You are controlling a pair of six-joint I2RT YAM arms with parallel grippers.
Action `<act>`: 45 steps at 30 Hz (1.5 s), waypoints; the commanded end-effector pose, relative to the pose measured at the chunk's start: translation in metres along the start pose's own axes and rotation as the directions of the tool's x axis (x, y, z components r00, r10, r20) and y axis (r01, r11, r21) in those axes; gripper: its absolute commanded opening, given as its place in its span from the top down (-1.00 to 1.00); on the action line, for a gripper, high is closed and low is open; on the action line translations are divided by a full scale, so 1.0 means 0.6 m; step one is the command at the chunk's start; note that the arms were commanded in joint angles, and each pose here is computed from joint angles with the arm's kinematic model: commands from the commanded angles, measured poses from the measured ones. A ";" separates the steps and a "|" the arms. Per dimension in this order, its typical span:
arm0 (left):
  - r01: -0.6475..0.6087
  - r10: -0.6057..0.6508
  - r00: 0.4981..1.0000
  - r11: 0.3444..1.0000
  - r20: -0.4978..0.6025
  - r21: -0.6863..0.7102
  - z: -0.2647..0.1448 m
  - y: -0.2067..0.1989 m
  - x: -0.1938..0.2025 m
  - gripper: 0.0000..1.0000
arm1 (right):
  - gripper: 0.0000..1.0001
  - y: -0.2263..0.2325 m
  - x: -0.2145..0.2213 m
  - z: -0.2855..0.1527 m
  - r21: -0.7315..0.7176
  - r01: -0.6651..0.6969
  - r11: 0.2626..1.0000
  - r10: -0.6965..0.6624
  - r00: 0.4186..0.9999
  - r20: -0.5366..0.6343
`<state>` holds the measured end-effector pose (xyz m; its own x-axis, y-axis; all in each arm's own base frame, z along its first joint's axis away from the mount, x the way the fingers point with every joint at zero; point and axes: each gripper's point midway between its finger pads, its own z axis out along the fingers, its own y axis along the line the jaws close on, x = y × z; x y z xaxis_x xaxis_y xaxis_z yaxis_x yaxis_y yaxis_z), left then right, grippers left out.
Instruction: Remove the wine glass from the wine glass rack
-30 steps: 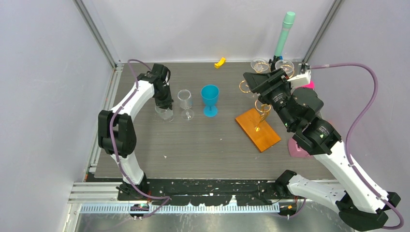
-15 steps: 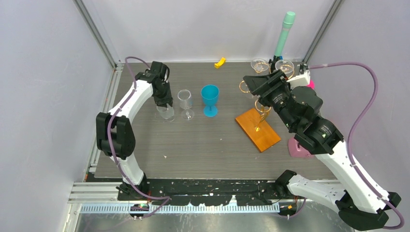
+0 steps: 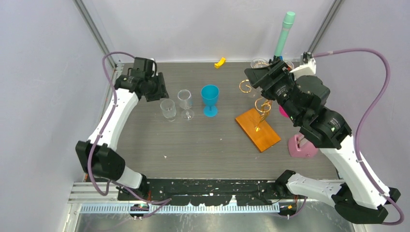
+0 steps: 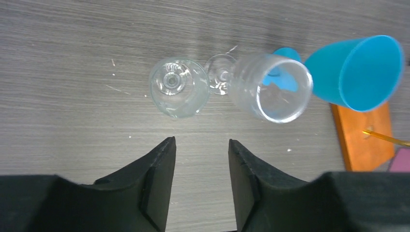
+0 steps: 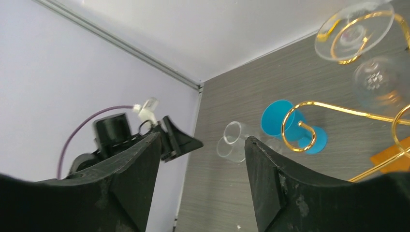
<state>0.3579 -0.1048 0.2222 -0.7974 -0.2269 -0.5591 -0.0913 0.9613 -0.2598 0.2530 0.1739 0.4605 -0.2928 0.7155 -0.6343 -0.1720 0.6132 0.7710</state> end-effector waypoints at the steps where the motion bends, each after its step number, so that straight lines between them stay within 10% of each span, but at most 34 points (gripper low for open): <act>1: -0.033 0.023 0.995 0.994 0.094 0.102 -0.085 -0.017 -0.006 -0.02 | -0.42 -0.007 -0.061 -0.007 0.108 0.176 0.978 -0.185 0.979 0.080; 11: -0.140 0.053 0.970 0.917 0.235 0.373 -0.188 -0.078 0.016 -0.94 | -0.59 -0.057 -0.157 0.072 0.281 0.324 0.903 -0.355 0.933 0.064; 31: -0.122 0.039 0.985 0.851 0.170 0.511 -0.184 -0.104 0.066 -0.99 | -0.65 -0.331 -0.224 -0.036 0.618 0.114 0.778 -0.159 0.987 0.018; 45: -0.099 0.041 0.992 0.837 0.119 0.539 -0.175 -0.113 0.074 -0.99 | 0.01 -0.383 -0.192 -0.036 0.643 0.079 0.762 -0.137 0.990 0.041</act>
<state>0.2616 -0.1588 0.2895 -0.7376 -0.2035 -0.6438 0.2905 0.7651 -0.5746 0.3042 -0.0511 0.3476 -0.2882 0.6508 -0.7024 0.4648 0.7364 0.4916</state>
